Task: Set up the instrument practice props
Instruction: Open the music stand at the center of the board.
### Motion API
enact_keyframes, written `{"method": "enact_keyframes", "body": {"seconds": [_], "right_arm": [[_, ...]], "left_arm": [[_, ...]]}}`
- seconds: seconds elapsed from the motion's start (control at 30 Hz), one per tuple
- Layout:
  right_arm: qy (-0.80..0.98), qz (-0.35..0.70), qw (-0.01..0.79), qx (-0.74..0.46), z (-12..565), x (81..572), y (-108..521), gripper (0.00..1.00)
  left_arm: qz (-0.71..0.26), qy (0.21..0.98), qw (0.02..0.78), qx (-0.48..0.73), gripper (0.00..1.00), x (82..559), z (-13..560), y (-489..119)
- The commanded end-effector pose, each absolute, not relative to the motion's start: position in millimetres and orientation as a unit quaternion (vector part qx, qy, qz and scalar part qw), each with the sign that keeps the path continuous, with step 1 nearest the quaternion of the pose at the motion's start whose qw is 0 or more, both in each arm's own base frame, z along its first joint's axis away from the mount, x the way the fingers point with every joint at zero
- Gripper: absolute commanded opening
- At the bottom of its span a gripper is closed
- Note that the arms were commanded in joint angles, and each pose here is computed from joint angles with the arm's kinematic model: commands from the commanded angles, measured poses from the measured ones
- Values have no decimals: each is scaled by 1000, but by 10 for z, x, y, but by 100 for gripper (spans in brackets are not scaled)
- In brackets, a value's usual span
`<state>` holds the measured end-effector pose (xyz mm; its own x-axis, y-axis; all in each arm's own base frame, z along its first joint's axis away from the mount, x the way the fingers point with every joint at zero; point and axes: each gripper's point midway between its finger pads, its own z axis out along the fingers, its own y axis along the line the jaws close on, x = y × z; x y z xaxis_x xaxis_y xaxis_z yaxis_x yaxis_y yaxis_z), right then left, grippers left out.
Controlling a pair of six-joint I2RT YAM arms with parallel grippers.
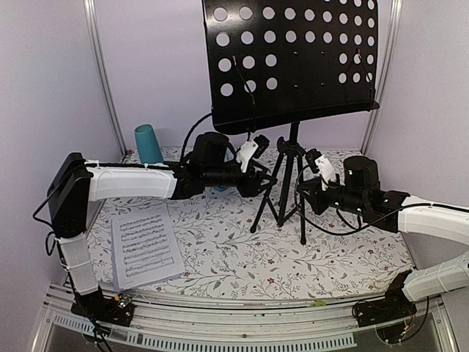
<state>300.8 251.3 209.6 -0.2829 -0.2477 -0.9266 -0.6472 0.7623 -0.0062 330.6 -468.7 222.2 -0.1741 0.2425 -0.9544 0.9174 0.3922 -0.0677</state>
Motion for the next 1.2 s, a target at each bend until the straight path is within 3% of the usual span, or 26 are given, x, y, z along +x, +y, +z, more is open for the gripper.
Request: {"method": "enact_keyframes", "body": {"seconds": [0.0, 0.3, 0.53, 1.17], "right_arm": [[806, 169, 483, -297, 1827, 2958, 2479, 3], [816, 152, 476, -290, 1824, 2959, 2404, 2], [825, 143, 471, -277, 1839, 2932, 2324, 2], [842, 157, 468, -218, 1913, 2818, 2147, 3]], "left_arm": [[-357, 678, 478, 430, 50, 3291, 2218, -4757], [-362, 681, 469, 432, 30, 3297, 2147, -4846], [-344, 695, 461, 432, 0, 3283, 2071, -4751], [-289, 740, 423, 437, 0, 3147, 1741, -4173]]}}
